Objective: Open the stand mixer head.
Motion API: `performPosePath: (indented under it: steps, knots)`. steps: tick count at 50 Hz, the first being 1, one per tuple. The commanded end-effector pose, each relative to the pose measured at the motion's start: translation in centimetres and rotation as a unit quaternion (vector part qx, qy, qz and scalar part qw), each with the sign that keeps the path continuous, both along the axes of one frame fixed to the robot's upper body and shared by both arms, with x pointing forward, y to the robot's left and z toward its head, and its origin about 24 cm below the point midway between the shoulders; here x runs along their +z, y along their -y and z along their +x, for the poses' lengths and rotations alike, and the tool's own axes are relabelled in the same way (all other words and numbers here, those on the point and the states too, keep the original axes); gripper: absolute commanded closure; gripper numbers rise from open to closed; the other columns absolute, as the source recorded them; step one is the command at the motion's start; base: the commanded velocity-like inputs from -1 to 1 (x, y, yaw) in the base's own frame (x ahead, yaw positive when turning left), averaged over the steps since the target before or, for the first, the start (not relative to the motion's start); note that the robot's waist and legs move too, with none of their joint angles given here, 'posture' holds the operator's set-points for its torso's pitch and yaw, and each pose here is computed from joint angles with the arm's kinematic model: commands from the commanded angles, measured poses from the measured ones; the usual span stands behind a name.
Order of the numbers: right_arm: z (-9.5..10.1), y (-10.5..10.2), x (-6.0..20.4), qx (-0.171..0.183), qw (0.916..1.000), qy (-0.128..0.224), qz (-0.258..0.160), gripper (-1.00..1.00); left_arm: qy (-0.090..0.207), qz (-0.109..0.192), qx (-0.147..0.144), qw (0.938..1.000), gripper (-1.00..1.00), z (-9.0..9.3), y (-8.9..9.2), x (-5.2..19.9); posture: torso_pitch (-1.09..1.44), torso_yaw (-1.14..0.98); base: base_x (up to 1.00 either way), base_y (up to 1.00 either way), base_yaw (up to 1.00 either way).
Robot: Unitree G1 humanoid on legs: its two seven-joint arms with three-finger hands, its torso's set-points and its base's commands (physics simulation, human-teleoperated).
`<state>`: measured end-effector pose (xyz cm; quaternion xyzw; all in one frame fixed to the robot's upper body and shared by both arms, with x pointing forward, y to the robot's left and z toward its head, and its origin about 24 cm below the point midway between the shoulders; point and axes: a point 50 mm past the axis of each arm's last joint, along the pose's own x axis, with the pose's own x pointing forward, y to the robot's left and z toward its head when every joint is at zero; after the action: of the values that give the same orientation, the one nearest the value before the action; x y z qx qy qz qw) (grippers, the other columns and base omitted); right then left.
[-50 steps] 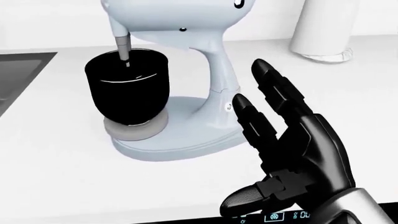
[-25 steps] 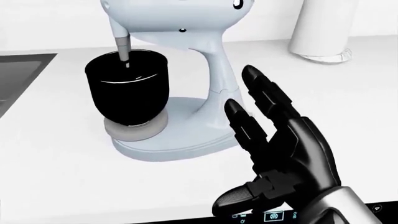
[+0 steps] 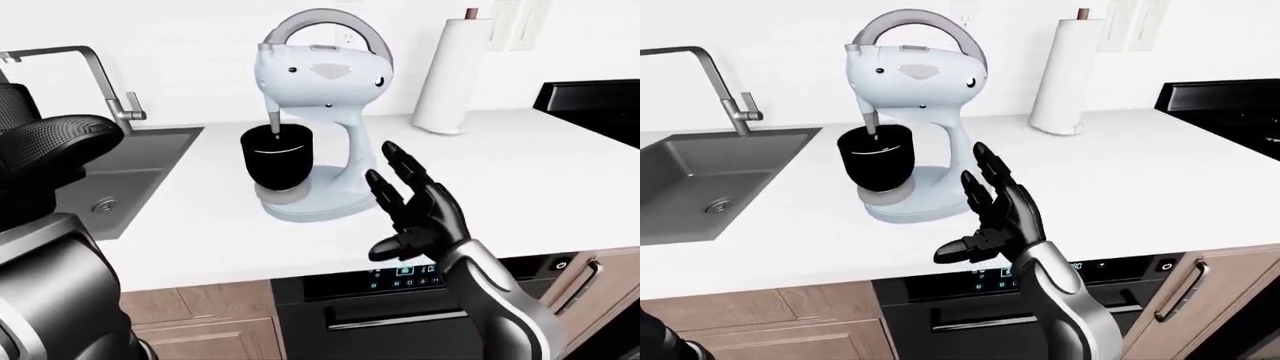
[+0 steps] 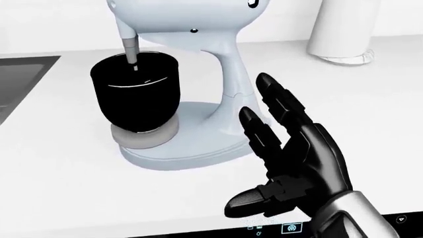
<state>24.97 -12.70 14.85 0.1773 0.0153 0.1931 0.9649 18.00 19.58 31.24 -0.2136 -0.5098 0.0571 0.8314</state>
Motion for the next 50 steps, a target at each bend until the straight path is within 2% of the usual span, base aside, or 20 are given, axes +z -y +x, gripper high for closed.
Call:
performPosePath:
  steps: [1, 50]
  knots:
    - [0.0, -0.1, 1.5, 0.002, 0.9991, 0.043, 0.006, -1.0, 0.017, 0.006, -0.001, 0.9998, -1.0, -0.3, 0.1, 0.5, -0.29, 0.0, 0.0, 0.0, 0.0]
    - [3.1, 0.0, -0.1, -0.001, 0.9992, 0.039, -0.001, -1.0, 0.02, 0.006, -0.002, 0.9998, -1.0, -0.3, 0.1, 0.8, -0.29, 0.0, 0.0, 0.0, 0.0]
